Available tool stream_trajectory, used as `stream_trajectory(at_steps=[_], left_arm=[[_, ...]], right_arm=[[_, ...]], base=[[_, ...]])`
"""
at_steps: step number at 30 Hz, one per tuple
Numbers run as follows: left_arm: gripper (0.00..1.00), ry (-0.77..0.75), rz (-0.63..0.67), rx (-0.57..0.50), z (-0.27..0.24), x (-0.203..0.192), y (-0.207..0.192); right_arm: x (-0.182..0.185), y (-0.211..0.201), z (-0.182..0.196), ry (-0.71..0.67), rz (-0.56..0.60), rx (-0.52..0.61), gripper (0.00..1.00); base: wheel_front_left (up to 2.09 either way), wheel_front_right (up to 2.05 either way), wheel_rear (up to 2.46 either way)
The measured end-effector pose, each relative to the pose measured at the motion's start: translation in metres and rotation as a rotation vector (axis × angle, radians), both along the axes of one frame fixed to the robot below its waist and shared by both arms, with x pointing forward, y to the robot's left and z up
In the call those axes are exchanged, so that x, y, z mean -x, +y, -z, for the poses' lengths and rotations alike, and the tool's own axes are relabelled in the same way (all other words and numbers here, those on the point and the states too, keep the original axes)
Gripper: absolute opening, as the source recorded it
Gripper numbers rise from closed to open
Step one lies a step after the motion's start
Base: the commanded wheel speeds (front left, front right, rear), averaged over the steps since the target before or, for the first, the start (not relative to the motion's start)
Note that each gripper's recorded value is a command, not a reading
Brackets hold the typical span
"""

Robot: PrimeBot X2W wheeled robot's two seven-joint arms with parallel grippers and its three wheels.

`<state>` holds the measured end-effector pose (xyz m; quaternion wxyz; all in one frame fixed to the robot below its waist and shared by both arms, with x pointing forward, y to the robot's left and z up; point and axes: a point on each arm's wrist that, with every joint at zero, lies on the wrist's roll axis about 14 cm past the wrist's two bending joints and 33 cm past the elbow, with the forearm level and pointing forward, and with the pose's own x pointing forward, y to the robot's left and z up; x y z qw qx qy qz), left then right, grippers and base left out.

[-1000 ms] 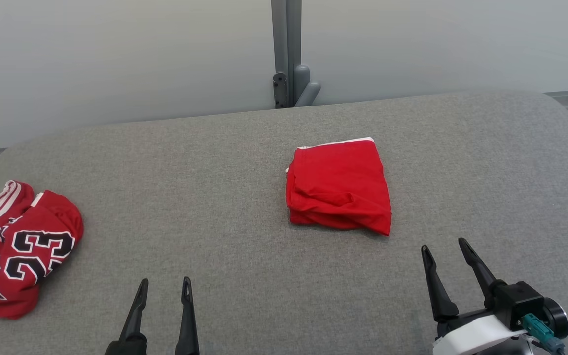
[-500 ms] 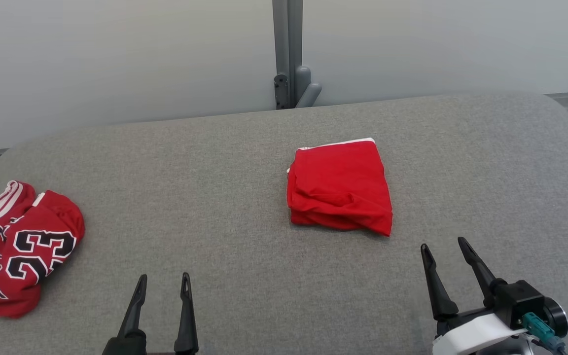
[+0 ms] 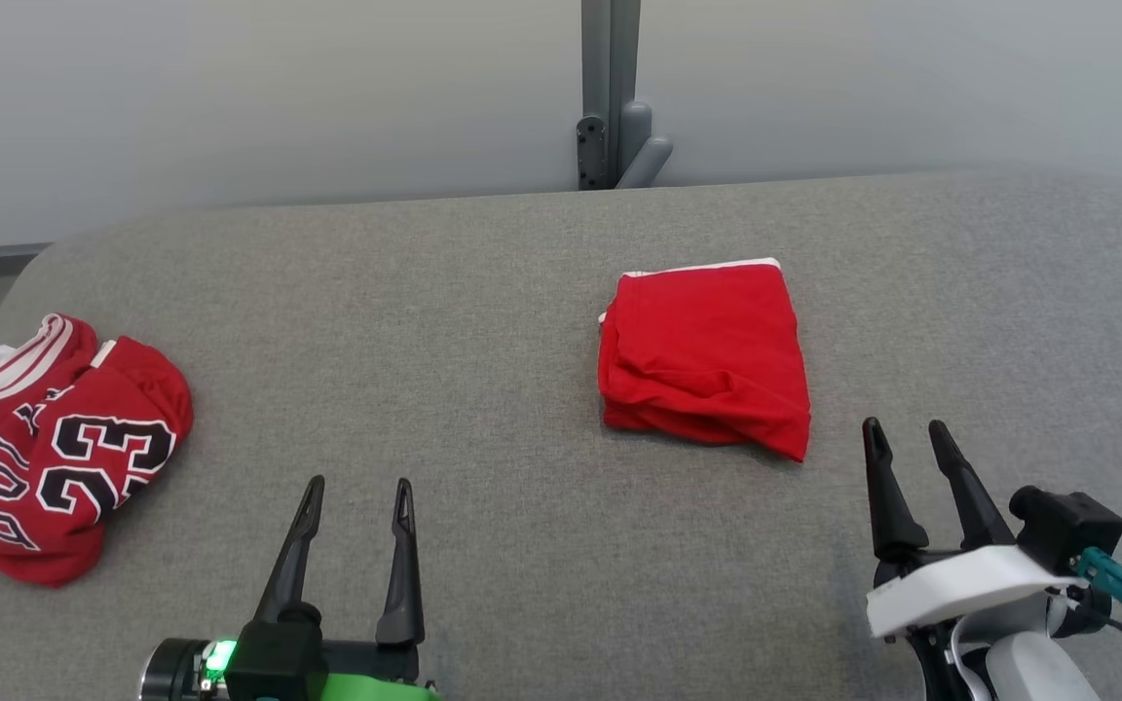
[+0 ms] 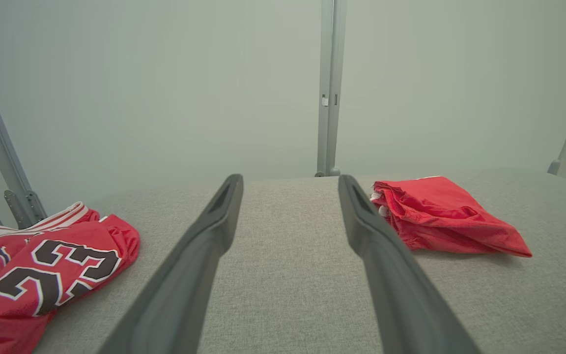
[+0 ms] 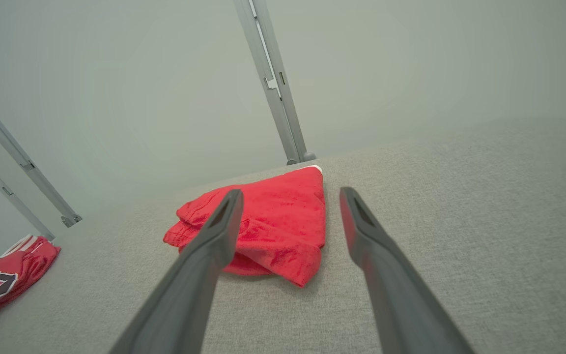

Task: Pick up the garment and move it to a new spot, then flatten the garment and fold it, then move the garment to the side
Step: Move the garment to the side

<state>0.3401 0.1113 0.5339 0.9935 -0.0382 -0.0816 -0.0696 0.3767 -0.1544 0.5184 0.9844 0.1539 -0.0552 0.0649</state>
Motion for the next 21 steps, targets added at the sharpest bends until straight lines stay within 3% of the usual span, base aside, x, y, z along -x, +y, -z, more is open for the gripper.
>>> stream_trajectory(at_steps=[4, 12, 21], left_arm=[[1.00, 0.000, 0.005, 0.000, 0.000, -0.006, -0.001], [1.00, 0.014, 0.021, -0.015, 0.006, -0.031, -0.001], [1.00, 0.077, 0.008, -0.004, 0.029, -0.053, 0.003]], right_arm=[[-0.022, 0.001, 0.020, 0.087, -0.005, -0.154, 1.00], [-0.084, -0.014, 0.046, 0.269, -0.046, -0.253, 1.00], [-0.123, 0.006, 0.086, 0.525, -0.162, -0.396, 1.00]], base=[[0.00, 0.00, 0.00], [0.00, 0.00, 0.00], [0.00, 0.00, 0.00]])
